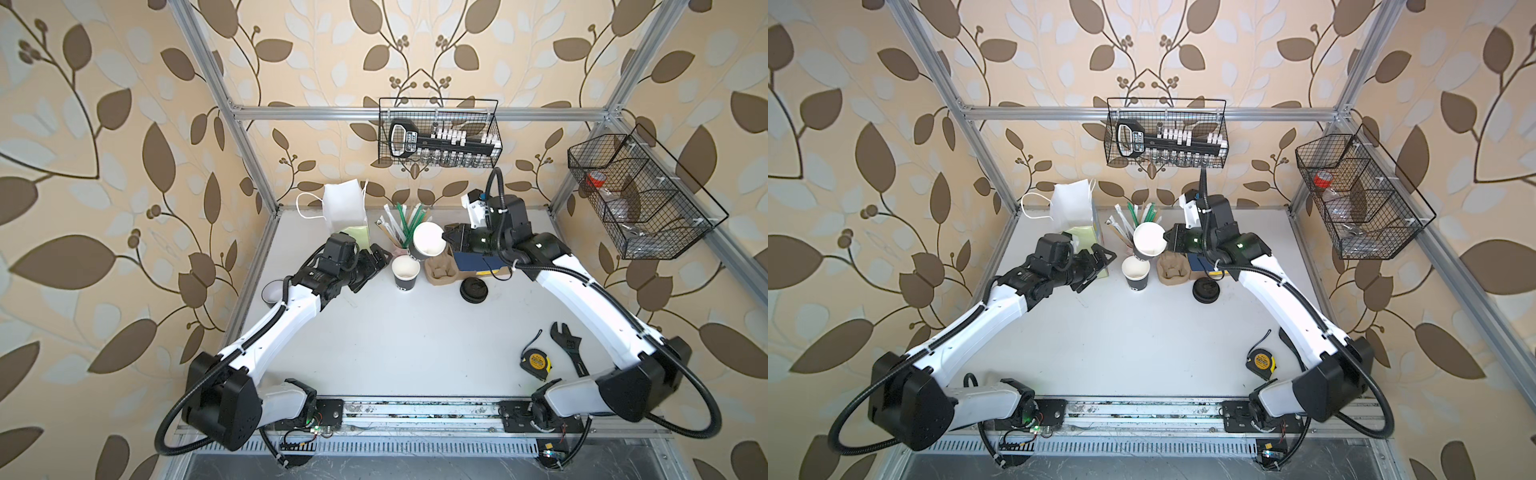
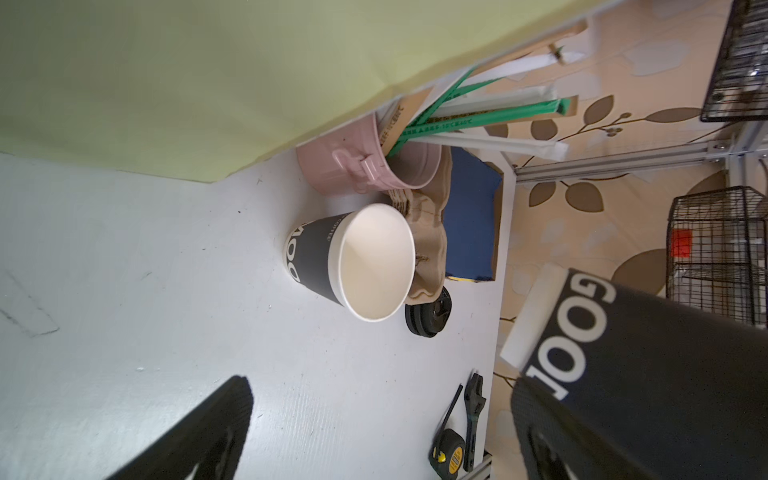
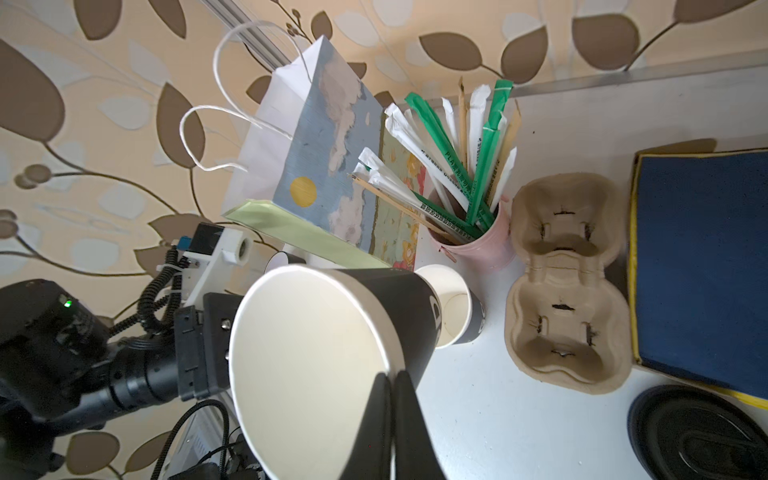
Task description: Pack the takeout coffee
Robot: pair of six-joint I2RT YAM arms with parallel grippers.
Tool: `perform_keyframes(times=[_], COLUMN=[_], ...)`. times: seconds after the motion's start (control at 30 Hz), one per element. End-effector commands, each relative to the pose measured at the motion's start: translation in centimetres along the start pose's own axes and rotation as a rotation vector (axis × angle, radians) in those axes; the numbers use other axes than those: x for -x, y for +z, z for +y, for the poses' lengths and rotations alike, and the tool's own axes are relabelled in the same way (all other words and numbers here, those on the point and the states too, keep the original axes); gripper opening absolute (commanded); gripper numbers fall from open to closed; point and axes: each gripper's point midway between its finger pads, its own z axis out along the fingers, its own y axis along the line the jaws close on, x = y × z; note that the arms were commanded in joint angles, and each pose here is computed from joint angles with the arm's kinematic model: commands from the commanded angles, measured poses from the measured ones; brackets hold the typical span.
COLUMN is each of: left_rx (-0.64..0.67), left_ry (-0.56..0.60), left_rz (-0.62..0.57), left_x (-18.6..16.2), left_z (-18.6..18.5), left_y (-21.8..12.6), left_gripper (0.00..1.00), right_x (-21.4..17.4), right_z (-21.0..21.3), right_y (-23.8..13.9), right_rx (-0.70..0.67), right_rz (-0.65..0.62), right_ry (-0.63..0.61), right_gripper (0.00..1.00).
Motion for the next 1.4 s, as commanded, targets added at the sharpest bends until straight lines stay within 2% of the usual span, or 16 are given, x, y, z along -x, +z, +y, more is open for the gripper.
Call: perform_keyframes(times=[0.0,0.23,0.43,0.53,0.7,0.83,1.13,1.23,1.37], left_rx=[-0.004,0.007,0.138,0.213,0.174,0.215,0.211,0.205,0.204], left_ry=[0.067,0.265,0.445,0.445,0.417,0.418,0.425,0.429,0.432], left_rz=[-0.045,-0.094,-0.300,-0.435,-0.532,-0.571,-0.547,-0.541,-0.544], left_x=[0.2,-0.3,1.1,2.0,1.7,1.9,1.4,1.3,1.3], left_z=[-1.2,-2.7,-0.6,1.9,3.9,5.3,6.1,6.0,6.0], left_y=[-3.5,-11.3,-18.2,-20.1,-20.1,-20.0,-18.6,-18.5,-18.5], left_gripper=[0.99,0.99,0.99,0.99,0.99,0.99,0.99,0.99,0.99], right_x=[-3.5,-10.3,-15.1,-17.3,-19.5,-20.5,-21.7,-21.8,-21.0], right_z=[-2.5,-5.2,-7.4,-8.0,-8.8,-9.2,-9.7,-9.8,-9.6], right_y=[-1.2,-3.2,-3.1,-2.6,-1.7,-1.3,-0.4,-0.3,-0.6], right_rx=[-0.121,-0.188,-0.229,-0.228,-0.269,-0.268,-0.269,-0.271,-0.277], right_rz=[0.032,0.070,0.120,0.149,0.202,0.210,0.244,0.251,0.229], right_ry=[-0.041,-0.063,-0.060,-0.055,-0.074,-0.075,-0.061,-0.059,-0.063], right_gripper=[0.00,0.00,0.00,0.00,0.00,0.00,0.01,0.08,0.30])
